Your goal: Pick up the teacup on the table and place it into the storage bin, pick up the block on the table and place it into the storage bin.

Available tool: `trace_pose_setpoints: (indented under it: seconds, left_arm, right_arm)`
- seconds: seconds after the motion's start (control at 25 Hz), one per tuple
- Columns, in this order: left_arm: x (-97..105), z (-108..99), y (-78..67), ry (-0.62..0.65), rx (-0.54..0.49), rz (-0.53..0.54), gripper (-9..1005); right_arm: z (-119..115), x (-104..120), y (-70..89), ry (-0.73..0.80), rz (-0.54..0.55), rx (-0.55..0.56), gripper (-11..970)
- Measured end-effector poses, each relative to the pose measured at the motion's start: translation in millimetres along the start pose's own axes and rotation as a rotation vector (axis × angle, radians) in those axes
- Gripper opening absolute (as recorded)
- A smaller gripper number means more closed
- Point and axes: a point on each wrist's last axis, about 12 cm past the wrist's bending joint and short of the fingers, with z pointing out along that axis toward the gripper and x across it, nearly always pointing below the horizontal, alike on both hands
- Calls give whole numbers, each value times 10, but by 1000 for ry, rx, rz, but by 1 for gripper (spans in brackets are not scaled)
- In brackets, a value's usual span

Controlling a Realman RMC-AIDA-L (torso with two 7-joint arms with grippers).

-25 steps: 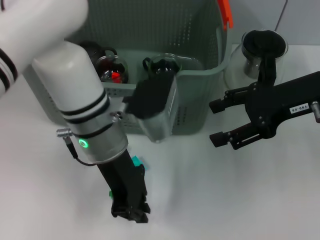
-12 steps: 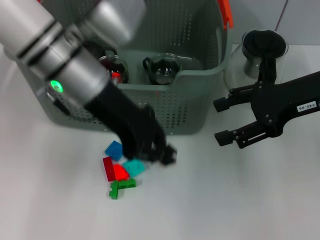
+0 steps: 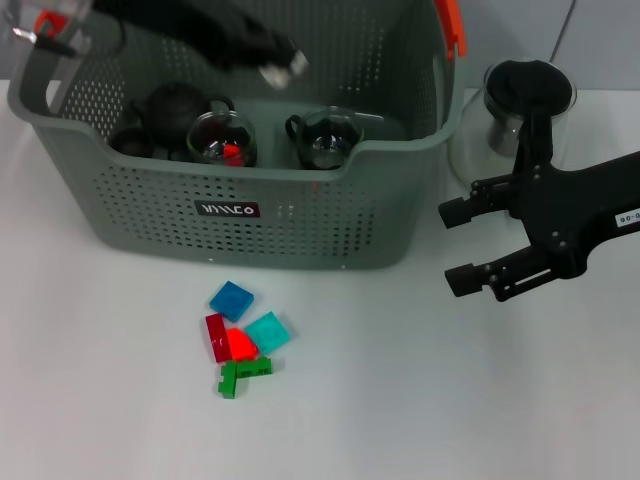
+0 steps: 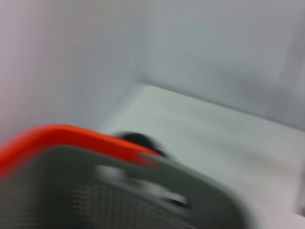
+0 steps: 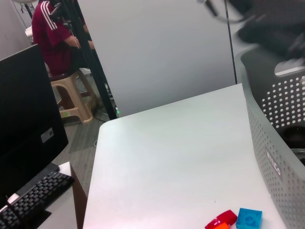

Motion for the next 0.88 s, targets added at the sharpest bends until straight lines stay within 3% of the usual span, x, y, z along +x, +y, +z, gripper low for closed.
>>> trace_pose_setpoints:
  seconds: [0.16,0.28,0.48,0.88]
  left_arm:
    - [1,-99,305,-56,-180,-130,119]
    - [42,-35,433,-50,-261,-193,126]
    - [91,164,475,2,-336,-218,136]
    - [99,239,451,20,-338,-223,157]
  right_arm:
    - [-11,9,0,1,4,-2,912]
    - [-6,0,-1,2,2,-5,912]
    - [-2,-19,-7,6,-1,-7,911]
    - [6,-25,-12,11,-3,-7,911]
